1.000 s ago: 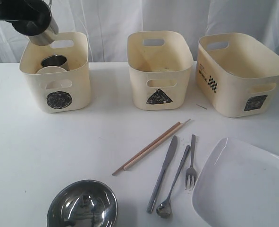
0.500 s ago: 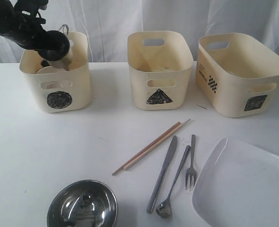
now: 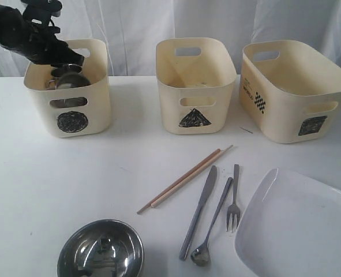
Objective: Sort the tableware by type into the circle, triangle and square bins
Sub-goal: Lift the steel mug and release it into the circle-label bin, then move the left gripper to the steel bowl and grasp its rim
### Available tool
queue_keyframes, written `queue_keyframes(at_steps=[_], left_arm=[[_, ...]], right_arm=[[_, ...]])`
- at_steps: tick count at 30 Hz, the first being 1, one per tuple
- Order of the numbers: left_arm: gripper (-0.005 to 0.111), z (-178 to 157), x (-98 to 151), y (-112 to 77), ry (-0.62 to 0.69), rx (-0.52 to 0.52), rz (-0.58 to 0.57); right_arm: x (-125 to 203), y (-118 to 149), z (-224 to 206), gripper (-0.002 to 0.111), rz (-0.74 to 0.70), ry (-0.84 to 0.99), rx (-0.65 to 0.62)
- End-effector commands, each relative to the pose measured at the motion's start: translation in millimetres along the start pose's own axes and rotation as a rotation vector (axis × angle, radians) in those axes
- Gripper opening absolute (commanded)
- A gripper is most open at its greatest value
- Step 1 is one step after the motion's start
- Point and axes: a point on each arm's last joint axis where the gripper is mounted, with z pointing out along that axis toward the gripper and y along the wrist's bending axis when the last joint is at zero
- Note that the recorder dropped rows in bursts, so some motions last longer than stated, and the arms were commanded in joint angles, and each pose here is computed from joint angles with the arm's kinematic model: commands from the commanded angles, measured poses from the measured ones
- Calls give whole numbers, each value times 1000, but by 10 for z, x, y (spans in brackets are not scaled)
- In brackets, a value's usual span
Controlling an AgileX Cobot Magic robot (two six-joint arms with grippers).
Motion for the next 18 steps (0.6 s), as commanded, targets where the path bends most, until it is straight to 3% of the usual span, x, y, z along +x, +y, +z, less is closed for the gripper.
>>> queue_keyframes(at_steps=[1,12,18], left_arm=[[47,-201,-79,-15,39,24,-68],[43,-1181,-335,-203,129,161,-34],[43,-1682,-220,-261,166,240,-63]], right_arm=[[12,0,1,0,-3,0,2],[14,0,1,0,-3,1,2],[14,0,1,0,-3,1,2]])
